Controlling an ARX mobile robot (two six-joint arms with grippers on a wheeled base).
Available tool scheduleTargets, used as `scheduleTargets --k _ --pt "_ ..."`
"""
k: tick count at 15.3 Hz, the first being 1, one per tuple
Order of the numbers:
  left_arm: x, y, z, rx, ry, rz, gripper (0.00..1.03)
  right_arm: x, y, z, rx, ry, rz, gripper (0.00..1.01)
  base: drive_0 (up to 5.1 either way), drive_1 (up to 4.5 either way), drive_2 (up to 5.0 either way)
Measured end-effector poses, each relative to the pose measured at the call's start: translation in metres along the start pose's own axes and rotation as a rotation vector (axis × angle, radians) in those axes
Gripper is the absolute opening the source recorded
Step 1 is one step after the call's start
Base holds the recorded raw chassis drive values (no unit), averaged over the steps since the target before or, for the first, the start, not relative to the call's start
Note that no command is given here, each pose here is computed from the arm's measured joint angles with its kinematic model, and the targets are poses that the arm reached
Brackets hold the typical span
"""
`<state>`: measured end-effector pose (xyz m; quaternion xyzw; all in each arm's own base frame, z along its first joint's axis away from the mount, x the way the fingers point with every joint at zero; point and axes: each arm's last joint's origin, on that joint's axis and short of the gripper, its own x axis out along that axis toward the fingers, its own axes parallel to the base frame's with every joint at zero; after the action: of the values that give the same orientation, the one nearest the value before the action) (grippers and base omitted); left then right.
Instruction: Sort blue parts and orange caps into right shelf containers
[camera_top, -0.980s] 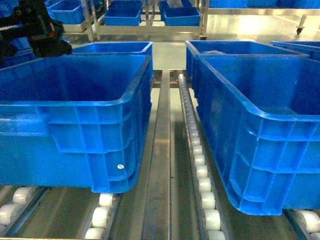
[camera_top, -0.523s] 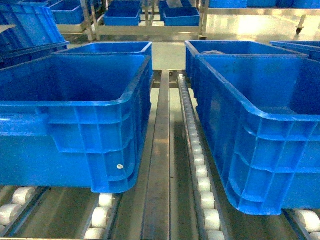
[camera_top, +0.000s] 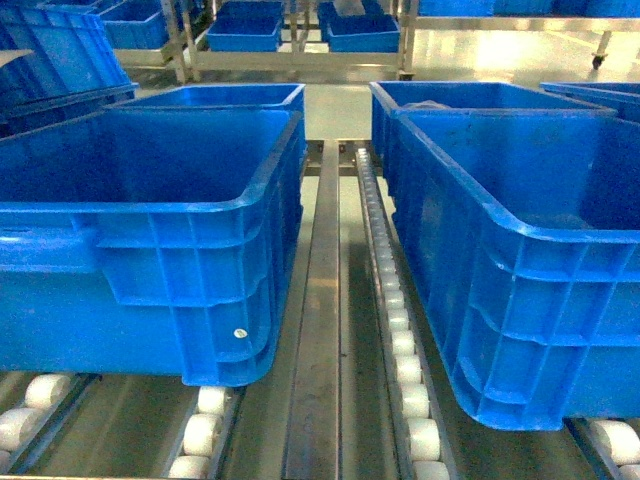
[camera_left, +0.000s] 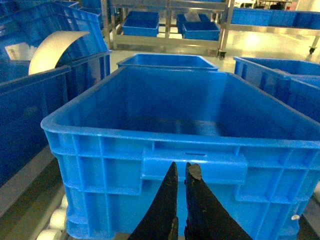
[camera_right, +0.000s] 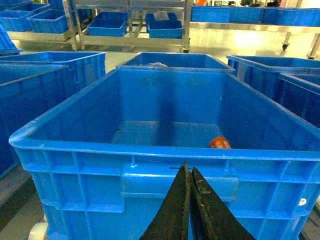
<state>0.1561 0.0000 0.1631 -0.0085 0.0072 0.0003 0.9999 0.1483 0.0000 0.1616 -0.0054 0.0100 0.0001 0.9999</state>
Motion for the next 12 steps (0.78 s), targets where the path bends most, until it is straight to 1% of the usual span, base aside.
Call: scheduleTargets --k 1,5,12 --pt "-0.005 0.0 -0.002 0.0 0.008 0.0 0.02 -0.004 0.0 0.002 0.0 -0.01 0.0 0.02 0.0 0.0 0.0" --pt "-0.02 0.0 0.003 0.0 -0.01 0.0 0.02 -0.017 0.0 0.007 0.0 -0.026 0.0 0.02 0.0 0.0 0.0" --pt "-0.038 0.0 0.007 0.0 -0.026 0.0 0.02 -0.033 0.0 0.009 0.0 -0.033 0.0 0.02 0.0 0.0 0.0"
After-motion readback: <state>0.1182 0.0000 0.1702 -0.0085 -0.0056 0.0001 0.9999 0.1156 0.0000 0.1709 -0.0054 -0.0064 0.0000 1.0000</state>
